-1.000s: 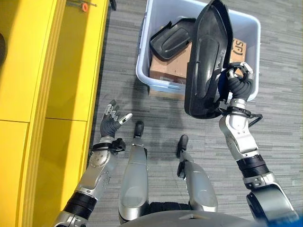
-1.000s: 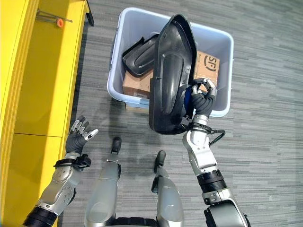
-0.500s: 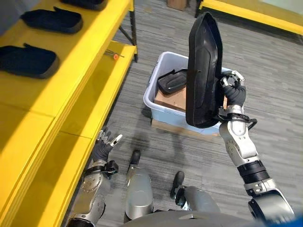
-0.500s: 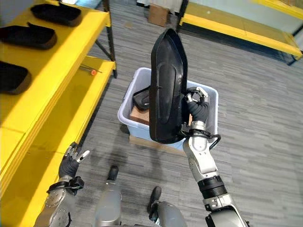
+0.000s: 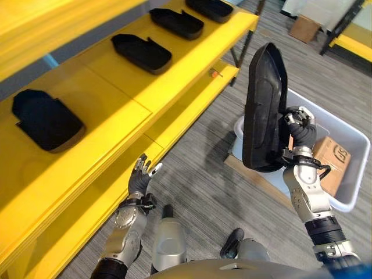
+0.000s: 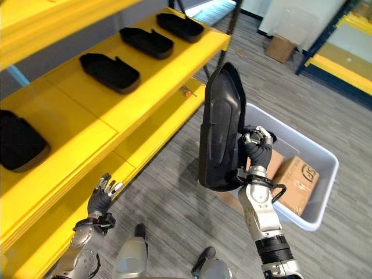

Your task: Move parts from the plastic box to the shelf.

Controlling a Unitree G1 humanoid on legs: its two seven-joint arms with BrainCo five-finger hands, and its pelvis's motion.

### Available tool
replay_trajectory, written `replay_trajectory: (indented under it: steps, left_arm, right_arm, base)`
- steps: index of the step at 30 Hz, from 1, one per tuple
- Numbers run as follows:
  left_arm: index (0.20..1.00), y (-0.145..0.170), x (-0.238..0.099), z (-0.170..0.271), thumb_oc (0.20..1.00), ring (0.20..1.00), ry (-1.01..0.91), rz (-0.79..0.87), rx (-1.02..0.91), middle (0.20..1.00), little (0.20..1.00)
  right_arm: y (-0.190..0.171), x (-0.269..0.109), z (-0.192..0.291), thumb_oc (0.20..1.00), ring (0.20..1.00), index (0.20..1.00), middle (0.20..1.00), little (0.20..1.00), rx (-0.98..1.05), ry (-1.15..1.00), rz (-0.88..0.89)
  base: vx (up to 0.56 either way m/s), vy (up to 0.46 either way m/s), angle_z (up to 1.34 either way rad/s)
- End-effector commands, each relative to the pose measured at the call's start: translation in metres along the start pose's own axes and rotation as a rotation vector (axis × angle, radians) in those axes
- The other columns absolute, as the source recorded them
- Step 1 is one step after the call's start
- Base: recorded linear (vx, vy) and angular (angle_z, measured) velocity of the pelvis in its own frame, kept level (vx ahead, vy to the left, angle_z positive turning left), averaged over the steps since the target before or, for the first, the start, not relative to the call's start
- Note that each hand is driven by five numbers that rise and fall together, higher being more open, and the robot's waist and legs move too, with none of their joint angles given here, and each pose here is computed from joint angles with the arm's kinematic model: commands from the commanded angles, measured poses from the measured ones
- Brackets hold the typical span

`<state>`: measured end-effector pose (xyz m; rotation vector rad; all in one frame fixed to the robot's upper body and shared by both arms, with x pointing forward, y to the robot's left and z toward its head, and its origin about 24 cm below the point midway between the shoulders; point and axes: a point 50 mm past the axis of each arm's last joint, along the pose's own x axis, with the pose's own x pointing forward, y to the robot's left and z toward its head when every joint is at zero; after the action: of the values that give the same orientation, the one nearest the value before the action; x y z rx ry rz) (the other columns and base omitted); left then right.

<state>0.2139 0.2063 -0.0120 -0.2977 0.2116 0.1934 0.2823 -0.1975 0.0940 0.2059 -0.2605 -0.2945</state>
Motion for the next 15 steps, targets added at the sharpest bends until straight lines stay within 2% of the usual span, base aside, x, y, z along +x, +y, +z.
replay_trajectory:
  steps: [1,15]
  left_arm:
    - [1.000,-0.001,-0.012,0.016,1.000,1.000,-0.086,-0.069,0.055,1.000,1.000]
    - [1.000,0.010,-0.008,0.037,1.000,1.000,-0.169,-0.044,0.124,1.000,1.000]
  right_arm:
    - [-0.003,0.012,0.034,0.200,0.200,0.200,0.200,0.200,0.032,-0.165,0.024]
    - [-0.017,0.008,0.026,0.200,0.200,0.200,0.200,0.200,0.073,-0.137,-0.082]
  base:
    - [0.08,0.355,0.34]
    - [0.05,0.262,0.28]
